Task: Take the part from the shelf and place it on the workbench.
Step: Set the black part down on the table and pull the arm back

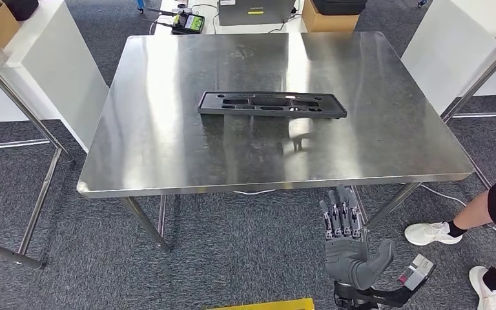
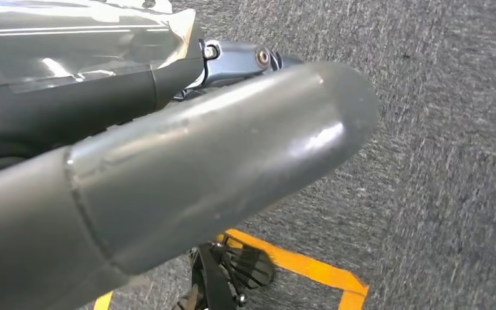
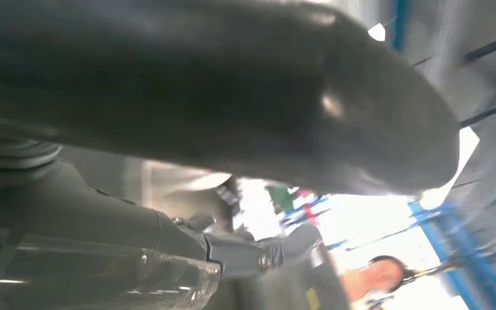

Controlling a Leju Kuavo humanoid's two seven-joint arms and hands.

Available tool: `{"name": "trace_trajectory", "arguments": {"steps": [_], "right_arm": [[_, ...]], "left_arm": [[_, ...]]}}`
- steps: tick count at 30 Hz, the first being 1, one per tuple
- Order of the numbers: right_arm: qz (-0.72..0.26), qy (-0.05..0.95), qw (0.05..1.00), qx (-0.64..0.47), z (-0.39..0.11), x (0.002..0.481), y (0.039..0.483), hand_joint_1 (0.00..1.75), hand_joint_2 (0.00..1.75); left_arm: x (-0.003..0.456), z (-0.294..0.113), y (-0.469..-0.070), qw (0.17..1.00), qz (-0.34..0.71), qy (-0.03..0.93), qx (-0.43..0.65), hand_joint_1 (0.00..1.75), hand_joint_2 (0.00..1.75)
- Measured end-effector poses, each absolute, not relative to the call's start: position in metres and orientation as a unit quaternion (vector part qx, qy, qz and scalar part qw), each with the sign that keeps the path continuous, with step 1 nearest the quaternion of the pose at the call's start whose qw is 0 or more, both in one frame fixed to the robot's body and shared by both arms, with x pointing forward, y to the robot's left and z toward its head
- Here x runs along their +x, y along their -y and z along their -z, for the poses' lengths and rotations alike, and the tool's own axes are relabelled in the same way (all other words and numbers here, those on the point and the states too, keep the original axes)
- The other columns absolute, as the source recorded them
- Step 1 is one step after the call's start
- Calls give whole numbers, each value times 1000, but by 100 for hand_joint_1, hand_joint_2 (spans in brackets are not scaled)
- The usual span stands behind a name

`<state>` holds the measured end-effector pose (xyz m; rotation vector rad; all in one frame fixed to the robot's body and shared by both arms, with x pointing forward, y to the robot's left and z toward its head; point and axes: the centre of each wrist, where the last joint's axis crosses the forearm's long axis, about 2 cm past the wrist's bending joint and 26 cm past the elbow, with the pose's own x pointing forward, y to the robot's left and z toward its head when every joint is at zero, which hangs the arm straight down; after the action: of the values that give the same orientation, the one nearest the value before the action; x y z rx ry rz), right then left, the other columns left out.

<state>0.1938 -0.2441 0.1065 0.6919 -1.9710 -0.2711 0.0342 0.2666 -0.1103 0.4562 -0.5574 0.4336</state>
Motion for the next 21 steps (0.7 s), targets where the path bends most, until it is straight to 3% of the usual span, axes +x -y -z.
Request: {"name": "trace_trajectory", "arguments": {"steps": [21], "right_arm": [[144,801,547,198,-98,196,264,0,0]], "left_arm": [[36,110,-260,919,-195,286,191,0,0]]}}
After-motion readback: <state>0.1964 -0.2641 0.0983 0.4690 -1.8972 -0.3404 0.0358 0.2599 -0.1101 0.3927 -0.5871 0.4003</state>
